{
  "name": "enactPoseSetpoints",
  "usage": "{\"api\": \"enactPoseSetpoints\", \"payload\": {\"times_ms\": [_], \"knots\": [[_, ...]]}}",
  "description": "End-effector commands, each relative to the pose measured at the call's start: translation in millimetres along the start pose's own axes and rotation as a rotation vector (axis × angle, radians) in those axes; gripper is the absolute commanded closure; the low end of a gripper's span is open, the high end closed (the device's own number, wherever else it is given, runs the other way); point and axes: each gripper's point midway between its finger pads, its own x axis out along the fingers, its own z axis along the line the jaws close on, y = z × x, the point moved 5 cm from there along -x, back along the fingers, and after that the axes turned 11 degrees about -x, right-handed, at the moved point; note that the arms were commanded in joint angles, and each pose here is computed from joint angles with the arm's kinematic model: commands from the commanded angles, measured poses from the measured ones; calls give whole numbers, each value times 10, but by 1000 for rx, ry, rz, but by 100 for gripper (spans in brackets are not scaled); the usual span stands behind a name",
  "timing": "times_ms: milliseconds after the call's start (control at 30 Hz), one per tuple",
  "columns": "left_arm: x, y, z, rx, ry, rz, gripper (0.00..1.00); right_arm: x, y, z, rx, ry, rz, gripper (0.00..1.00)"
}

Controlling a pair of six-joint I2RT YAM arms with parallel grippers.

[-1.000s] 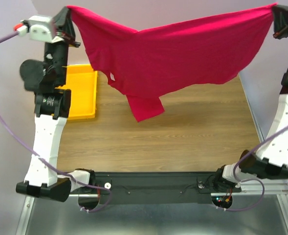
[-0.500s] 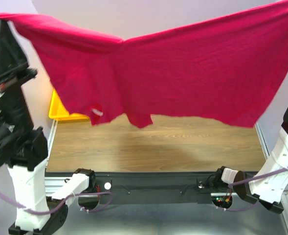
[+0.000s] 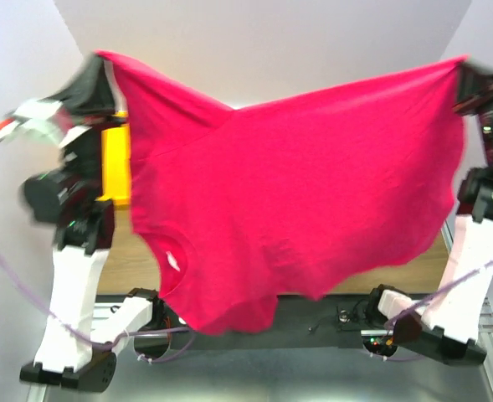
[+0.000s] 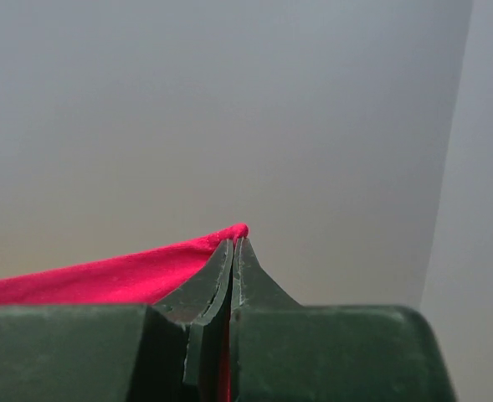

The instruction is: Fold and stack the t-shirts

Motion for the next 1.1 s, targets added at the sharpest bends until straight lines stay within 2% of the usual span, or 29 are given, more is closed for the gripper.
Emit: {"api": "enactPoseSetpoints", "payload": {"times_ms": [0, 67, 100, 233, 267, 300, 333, 367, 433, 467, 500, 533, 600, 767, 800, 1067], "knots": [[-67, 960, 218, -40, -34, 165, 100, 83, 953, -80, 122, -43, 191, 99], [-234, 1488, 331, -59, -52, 259, 100, 66, 1456, -102, 166, -63, 256, 99], [-346, 1873, 411, -76, -68, 326, 100, 43, 1810, -120, 208, -65, 304, 99], [-582, 2769, 613, -108, -114, 491, 100, -38, 2666, -156, 274, -69, 395, 99], [-640, 2950, 652, -110, -121, 528, 100, -13, 2755, -172, 246, -74, 357, 99], [-752, 3307, 737, -113, -140, 602, 100, -138, 3081, -152, 260, -62, 403, 99], [-803, 3480, 761, -119, -142, 639, 100, -171, 3325, -141, 255, -62, 431, 99], [-780, 3600, 783, -120, -139, 658, 100, -163, 3424, -138, 233, -71, 408, 99], [-944, 4181, 883, -133, -161, 783, 100, -266, 3822, -80, 209, -83, 463, 99], [-865, 4149, 875, -132, -156, 775, 100, -295, 3934, -53, 194, -93, 481, 99], [-971, 4396, 917, -137, -170, 833, 100, -308, 4019, -34, 182, -96, 493, 99], [-900, 4458, 913, -140, -172, 844, 100, -319, 4211, -17, 172, -100, 530, 99], [-1006, 4711, 952, -147, -195, 911, 100, -304, 4370, -28, 183, -92, 563, 99], [-931, 4928, 993, -141, -213, 939, 100, -41, 4669, -177, 194, -66, 618, 99], [-982, 5017, 1008, -139, -221, 969, 100, -54, 4847, -187, 210, -65, 661, 99], [-922, 5145, 1035, -121, -215, 1006, 100, 181, 5354, -283, 280, -70, 763, 99]]}}
